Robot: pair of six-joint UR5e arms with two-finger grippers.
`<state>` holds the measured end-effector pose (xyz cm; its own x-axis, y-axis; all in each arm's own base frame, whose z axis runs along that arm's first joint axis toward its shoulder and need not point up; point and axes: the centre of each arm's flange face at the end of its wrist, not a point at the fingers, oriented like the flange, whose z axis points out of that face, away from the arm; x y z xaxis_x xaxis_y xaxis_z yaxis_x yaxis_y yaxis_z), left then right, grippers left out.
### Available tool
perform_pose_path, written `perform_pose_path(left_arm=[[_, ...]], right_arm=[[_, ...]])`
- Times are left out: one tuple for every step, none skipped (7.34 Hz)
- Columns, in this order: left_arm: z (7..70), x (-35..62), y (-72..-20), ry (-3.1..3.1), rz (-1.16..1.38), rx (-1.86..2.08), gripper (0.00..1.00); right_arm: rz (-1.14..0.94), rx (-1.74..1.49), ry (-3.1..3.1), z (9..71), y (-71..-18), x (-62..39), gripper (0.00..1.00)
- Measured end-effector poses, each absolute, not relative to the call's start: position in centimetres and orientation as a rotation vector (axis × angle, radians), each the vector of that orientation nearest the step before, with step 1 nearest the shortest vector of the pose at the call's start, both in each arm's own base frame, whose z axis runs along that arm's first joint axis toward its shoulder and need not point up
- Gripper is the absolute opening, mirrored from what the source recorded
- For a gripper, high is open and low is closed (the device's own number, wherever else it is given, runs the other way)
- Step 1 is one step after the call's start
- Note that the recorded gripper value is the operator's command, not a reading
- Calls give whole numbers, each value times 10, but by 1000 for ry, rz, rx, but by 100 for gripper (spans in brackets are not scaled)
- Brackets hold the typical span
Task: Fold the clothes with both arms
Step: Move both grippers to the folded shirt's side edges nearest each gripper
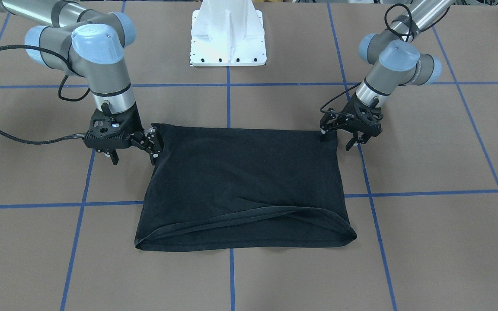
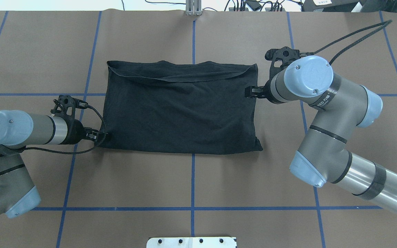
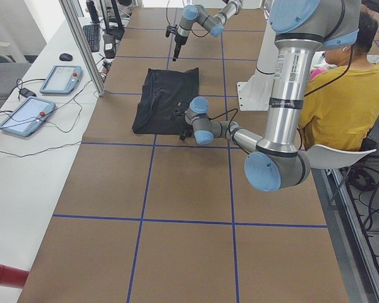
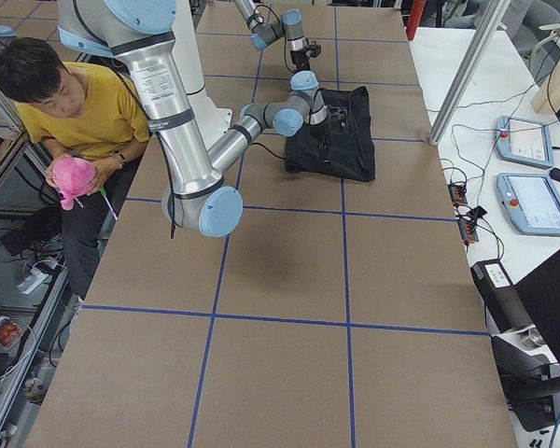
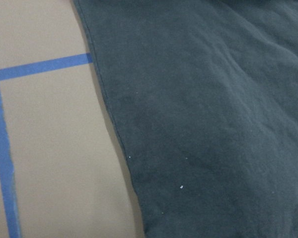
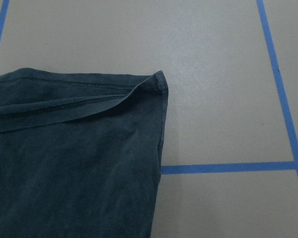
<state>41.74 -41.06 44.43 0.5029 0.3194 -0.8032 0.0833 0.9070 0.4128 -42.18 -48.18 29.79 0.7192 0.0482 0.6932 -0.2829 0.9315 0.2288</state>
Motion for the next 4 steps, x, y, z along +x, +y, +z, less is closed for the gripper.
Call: perform_pose_path(left_arm=[[442, 419, -408, 1056, 143, 425, 82], [439, 422, -404, 1065, 144, 420, 81], [437, 424, -401, 1071, 147, 416, 75], [436, 425, -398, 1074, 149, 414, 67]], right_arm=[[187, 332, -749, 298, -482, -422, 100], [186, 332, -748, 299, -482, -422, 100], [186, 332, -747, 299, -482, -422, 100], [187, 332, -747, 299, -482, -422, 100]])
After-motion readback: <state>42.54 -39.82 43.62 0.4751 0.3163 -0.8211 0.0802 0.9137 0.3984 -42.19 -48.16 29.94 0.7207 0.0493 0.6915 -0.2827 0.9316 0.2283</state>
